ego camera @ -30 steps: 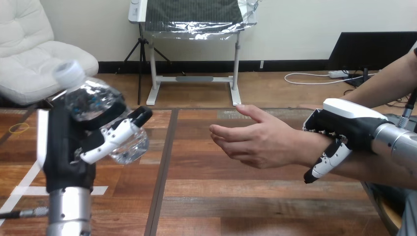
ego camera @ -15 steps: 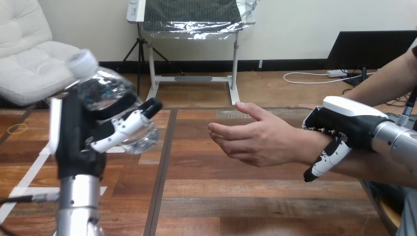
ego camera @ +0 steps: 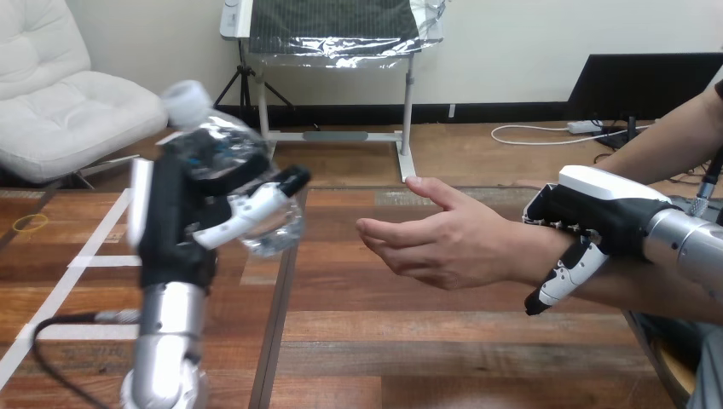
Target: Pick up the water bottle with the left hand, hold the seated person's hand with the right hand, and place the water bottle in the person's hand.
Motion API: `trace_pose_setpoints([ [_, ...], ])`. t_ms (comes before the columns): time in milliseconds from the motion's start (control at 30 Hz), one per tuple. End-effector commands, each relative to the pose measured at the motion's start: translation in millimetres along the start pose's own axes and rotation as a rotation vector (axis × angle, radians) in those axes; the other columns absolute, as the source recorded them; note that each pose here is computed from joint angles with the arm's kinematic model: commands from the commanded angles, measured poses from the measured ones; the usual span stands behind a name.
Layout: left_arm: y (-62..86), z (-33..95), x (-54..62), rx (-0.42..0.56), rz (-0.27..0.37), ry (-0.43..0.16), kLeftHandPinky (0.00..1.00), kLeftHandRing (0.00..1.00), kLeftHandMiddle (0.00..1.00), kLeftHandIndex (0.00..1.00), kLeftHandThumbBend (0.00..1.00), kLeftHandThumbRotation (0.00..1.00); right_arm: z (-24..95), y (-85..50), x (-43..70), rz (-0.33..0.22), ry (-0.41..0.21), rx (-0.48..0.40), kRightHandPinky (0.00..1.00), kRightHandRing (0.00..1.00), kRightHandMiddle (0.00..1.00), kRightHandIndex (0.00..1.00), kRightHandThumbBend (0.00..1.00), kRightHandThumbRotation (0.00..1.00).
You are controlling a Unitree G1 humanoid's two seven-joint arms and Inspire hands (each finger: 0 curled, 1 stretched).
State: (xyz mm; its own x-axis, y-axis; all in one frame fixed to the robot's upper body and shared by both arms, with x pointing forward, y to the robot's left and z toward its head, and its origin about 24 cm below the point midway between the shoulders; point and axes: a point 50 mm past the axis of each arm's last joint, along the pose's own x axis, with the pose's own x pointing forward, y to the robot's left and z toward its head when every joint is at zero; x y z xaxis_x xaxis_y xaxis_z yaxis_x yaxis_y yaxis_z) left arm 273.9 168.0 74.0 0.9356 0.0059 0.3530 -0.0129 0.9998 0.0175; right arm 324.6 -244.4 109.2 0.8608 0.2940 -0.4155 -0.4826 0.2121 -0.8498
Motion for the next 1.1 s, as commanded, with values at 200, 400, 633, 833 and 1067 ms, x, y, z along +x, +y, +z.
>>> trace_pose_setpoints([
  [200,-25.9,9.9,35.6,-0.045,-0.077,-0.083,0.25,0.3,0.36,0.38,0.62,0.0,2.0,-12.8,-3.3,-0.048,-0.004,0.014,0.22,0.27,0.34,0.36,0.88,0.0],
  [400,-31.8,2.7,43.0,-0.048,-0.099,-0.065,0.27,0.32,0.37,0.39,0.62,0.0,4.5,-12.3,-3.2,-0.048,-0.014,0.014,0.22,0.27,0.34,0.36,0.87,0.0],
  [633,-37.1,-5.8,50.0,-0.035,-0.117,-0.043,0.29,0.34,0.39,0.4,0.64,0.0,6.8,-11.9,-2.9,-0.052,-0.028,0.025,0.21,0.27,0.34,0.36,0.87,0.0],
  [833,-41.7,-12.0,55.0,-0.044,-0.133,-0.02,0.3,0.35,0.4,0.41,0.65,0.0,9.5,-12.1,-3.4,-0.052,-0.031,0.022,0.21,0.26,0.34,0.36,0.87,0.0],
  [1067,-47.3,-16.2,60.4,-0.048,-0.152,-0.004,0.31,0.36,0.41,0.42,0.65,0.0,12.6,-12.6,-3.9,-0.05,-0.031,0.014,0.21,0.26,0.34,0.36,0.87,0.0],
])
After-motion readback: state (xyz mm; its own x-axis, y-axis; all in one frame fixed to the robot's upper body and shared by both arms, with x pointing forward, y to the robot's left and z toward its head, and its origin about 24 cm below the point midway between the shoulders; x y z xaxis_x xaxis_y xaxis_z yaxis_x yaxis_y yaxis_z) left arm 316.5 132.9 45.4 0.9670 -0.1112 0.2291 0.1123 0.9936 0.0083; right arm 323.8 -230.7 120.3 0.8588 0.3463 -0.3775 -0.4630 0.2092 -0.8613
